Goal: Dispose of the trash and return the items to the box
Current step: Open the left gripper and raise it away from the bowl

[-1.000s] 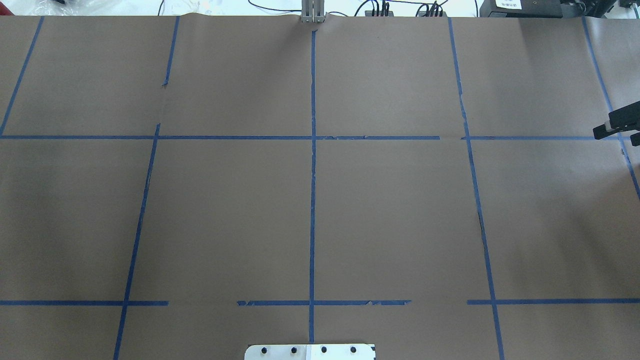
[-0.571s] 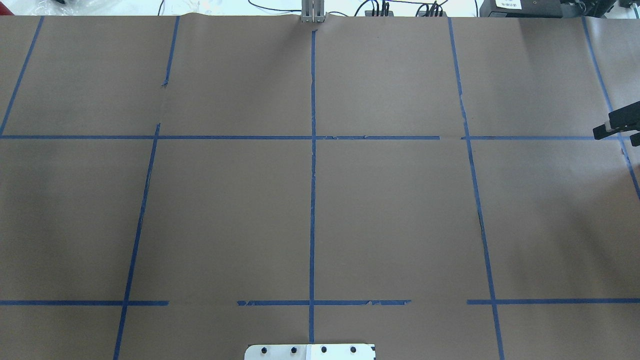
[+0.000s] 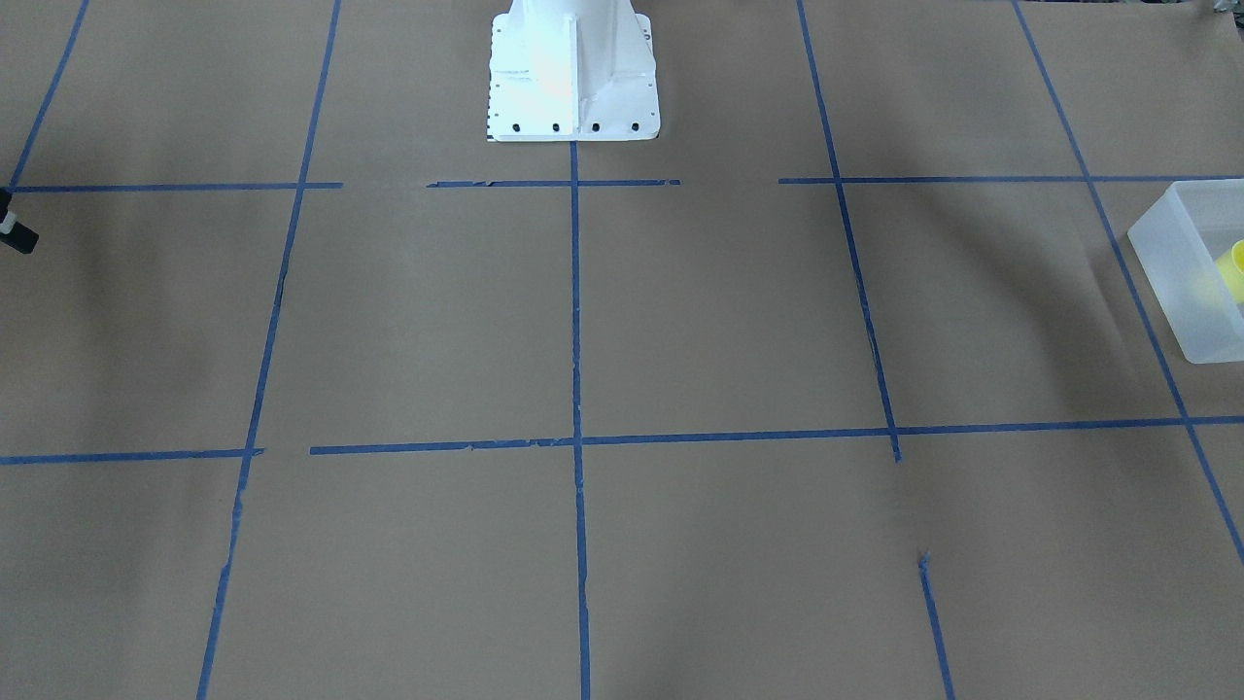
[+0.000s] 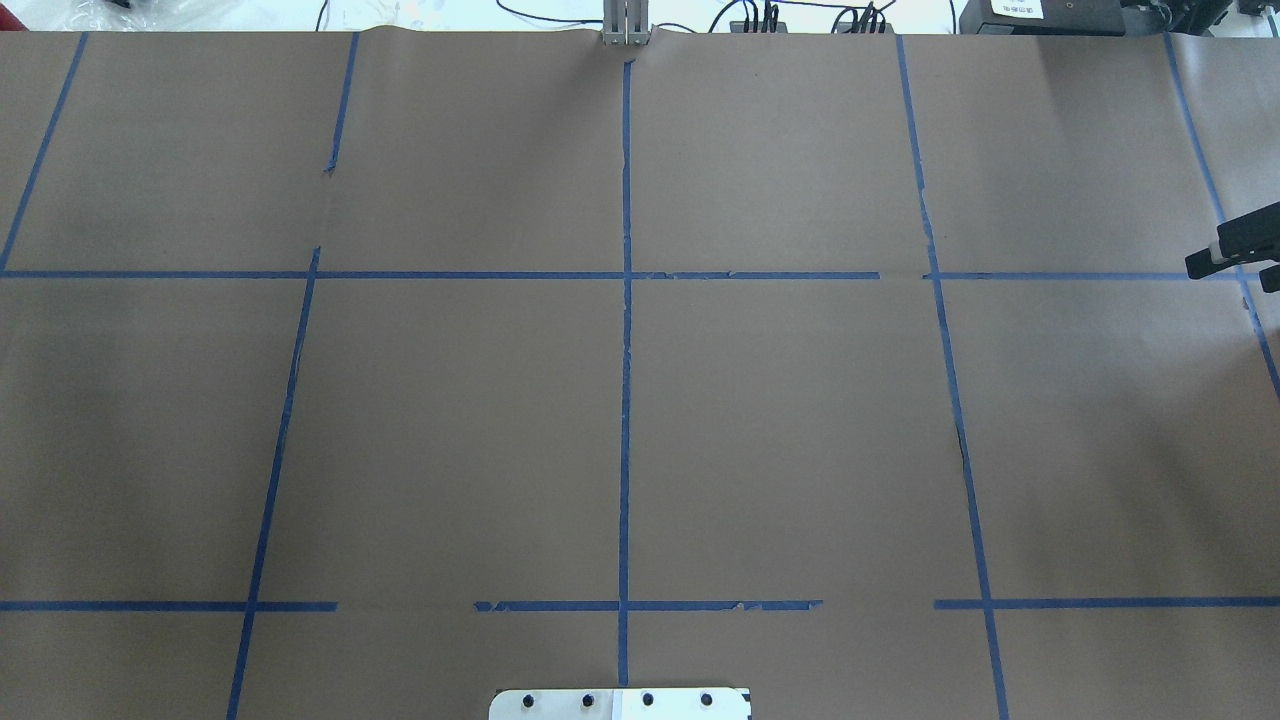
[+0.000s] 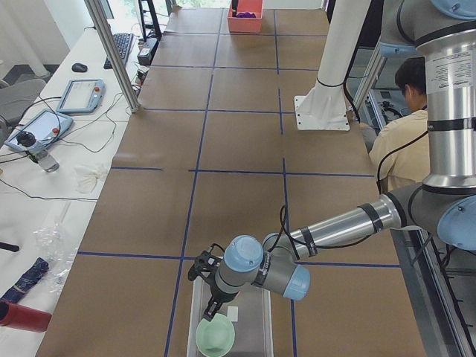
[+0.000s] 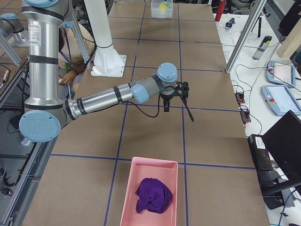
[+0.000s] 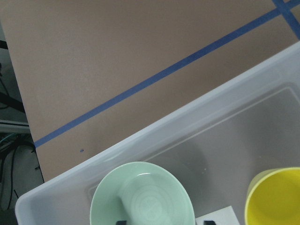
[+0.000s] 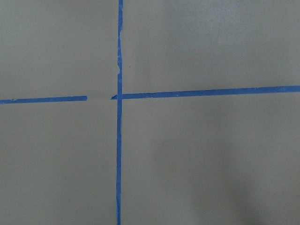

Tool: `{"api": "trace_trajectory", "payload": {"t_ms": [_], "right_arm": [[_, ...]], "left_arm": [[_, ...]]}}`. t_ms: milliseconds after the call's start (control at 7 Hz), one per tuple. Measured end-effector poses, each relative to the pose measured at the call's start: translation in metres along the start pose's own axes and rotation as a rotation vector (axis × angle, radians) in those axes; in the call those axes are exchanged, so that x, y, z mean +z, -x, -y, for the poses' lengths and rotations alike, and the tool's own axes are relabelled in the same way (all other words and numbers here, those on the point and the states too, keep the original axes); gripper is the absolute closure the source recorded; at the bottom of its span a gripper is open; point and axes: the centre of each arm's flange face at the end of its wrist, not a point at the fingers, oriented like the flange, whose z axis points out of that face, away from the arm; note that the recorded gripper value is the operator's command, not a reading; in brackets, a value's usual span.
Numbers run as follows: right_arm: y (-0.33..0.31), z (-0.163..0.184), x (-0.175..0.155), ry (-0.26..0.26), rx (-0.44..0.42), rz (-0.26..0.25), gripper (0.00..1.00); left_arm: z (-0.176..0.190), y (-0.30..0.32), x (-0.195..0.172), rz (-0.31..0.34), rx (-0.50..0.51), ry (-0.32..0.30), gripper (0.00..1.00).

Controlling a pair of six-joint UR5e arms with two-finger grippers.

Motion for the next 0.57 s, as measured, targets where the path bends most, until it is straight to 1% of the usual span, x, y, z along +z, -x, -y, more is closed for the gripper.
{"api": "trace_trajectory", "payload": {"t_ms": [143,286,429,571], "right_arm": [[-0.004,-0.001,-0.008,-0.017,0.006,-0.003,0.0],[-0.012,-0.001,-0.016,-0.036,0.012,-0.011,0.0],[-0.019,-0.001,-0.019,-0.048,0.004,-0.028,0.0],[-0.028,-0.003,-0.017,-0.054,-0.015,-0.056,0.0]], "left_arm": [[0.026,-0.015,-0.02,-0.045,-0.068,-0.039,0.19],[0.056,-0.034,-0.045,-0.086,-0.152,-0.069,0.19],[0.087,-0.059,-0.07,-0.123,-0.218,-0.081,0.19],[0.119,-0.085,-0.096,-0.159,-0.273,-0.068,0.2]]}}
